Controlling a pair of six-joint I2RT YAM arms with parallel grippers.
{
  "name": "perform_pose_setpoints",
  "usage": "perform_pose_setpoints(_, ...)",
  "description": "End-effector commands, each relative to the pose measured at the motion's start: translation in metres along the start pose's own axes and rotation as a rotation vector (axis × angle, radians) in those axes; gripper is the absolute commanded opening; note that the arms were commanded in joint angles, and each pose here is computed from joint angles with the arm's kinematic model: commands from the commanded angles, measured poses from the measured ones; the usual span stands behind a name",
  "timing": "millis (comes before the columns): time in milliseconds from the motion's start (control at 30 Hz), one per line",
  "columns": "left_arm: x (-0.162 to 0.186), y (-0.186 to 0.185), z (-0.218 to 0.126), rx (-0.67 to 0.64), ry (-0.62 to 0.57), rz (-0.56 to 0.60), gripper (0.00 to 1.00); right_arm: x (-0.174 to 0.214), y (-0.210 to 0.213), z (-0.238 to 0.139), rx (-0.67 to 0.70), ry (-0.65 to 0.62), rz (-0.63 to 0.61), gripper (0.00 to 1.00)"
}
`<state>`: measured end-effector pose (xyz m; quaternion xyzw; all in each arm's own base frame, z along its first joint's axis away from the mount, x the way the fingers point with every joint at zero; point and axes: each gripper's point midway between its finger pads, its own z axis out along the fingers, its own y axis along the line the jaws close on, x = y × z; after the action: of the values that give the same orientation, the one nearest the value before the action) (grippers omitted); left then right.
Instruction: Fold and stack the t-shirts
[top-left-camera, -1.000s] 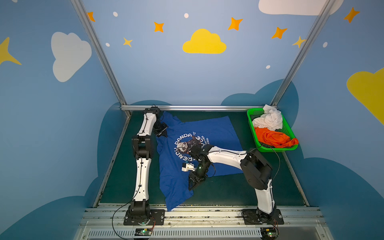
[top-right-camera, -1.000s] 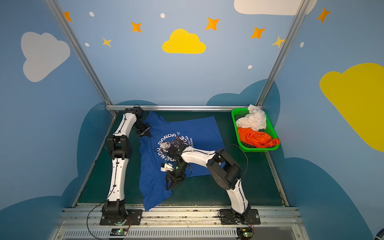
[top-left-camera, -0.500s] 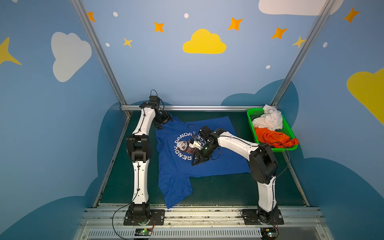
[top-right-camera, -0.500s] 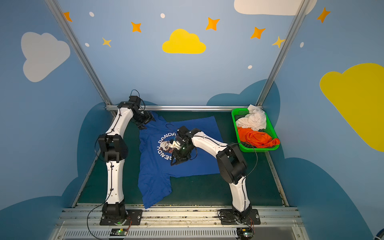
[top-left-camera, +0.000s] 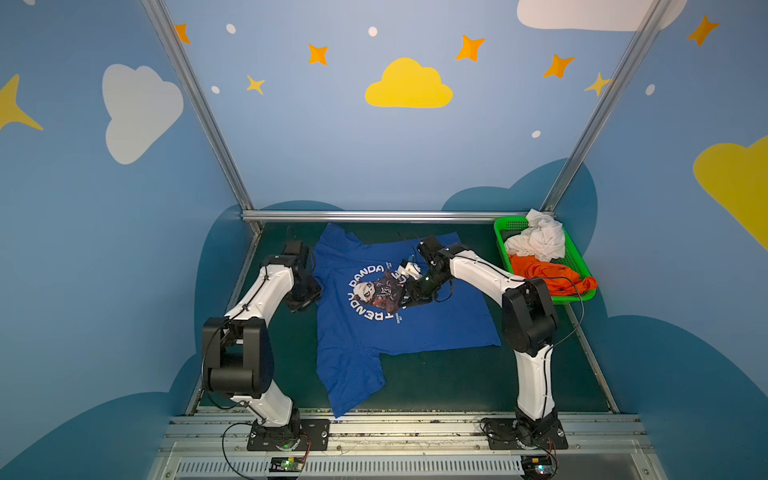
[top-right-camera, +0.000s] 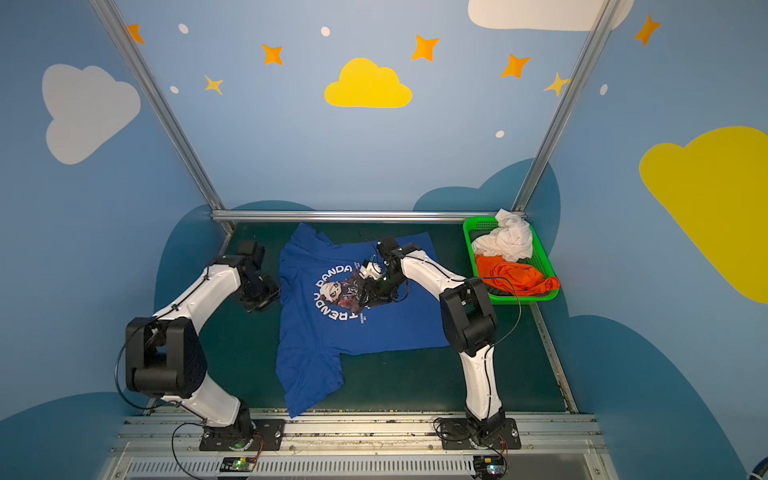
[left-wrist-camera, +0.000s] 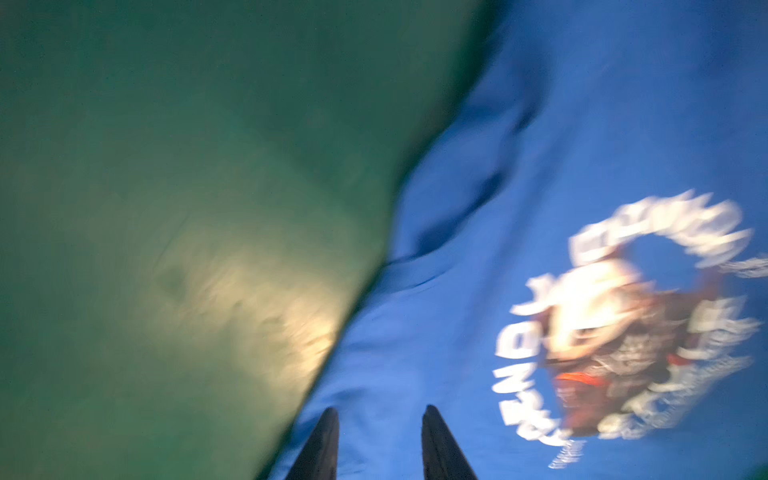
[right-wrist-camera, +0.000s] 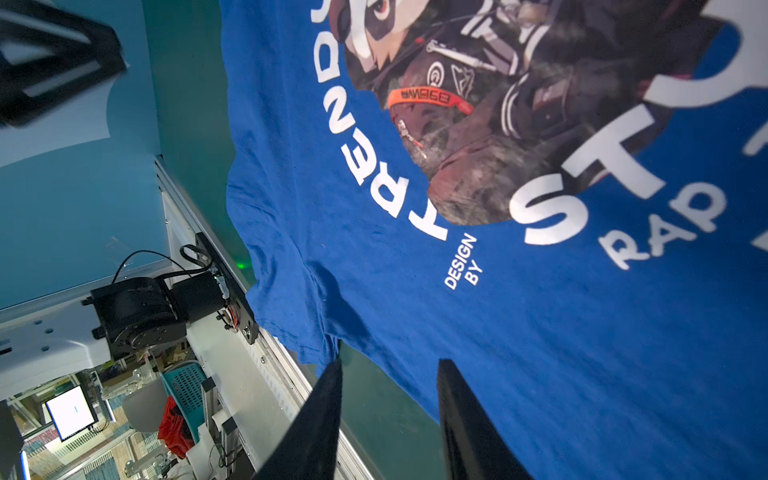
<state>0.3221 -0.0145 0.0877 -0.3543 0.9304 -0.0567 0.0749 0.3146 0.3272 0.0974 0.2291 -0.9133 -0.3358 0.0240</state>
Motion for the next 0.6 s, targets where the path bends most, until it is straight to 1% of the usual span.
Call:
perform_pose_setpoints(0,0.008,0.014,0.007,-0.014,-0.052,-0.075,0.51,0.002,-0.008,-0.003,0.011,-0.012,0.003,0.41)
perform_pose_setpoints(67,0.022,0.020,0.017,-0.033,-0.022,-0.070,0.58,0.003,-0.009,-0.005,0.005,-0.019,0.008,0.41)
perform_pose_setpoints(133,0.032,0.020,0.025,-0.040,0.004,-0.054,0.60,0.004,-0.009,-0.004,0.002,-0.019,0.012,0.41)
perform_pose_setpoints(200,0.041,0.021,0.033,-0.059,0.026,-0.040,0.60,0.005,-0.009,-0.005,0.002,-0.020,0.013,0.41)
perform_pose_setpoints(233,0.045,0.022,0.038,-0.068,0.036,-0.032,0.58,0.005,-0.009,-0.005,0.002,-0.021,0.014,0.41)
perform_pose_setpoints(300,0.052,0.025,0.048,-0.088,0.057,-0.029,0.51,0.006,-0.009,-0.005,0.000,-0.024,0.014,0.40)
perform_pose_setpoints(367,0.060,0.027,0.059,-0.106,0.089,-0.028,0.38,0.007,-0.009,-0.005,-0.002,-0.024,0.020,0.41)
perform_pose_setpoints(433,0.065,0.028,0.067,-0.123,0.106,-0.023,0.29,0.009,-0.010,-0.005,-0.002,-0.021,0.025,0.40)
perform_pose_setpoints(567,0.068,0.021,0.070,-0.140,0.107,0.003,0.10,0.011,-0.010,-0.004,-0.002,-0.017,0.030,0.40)
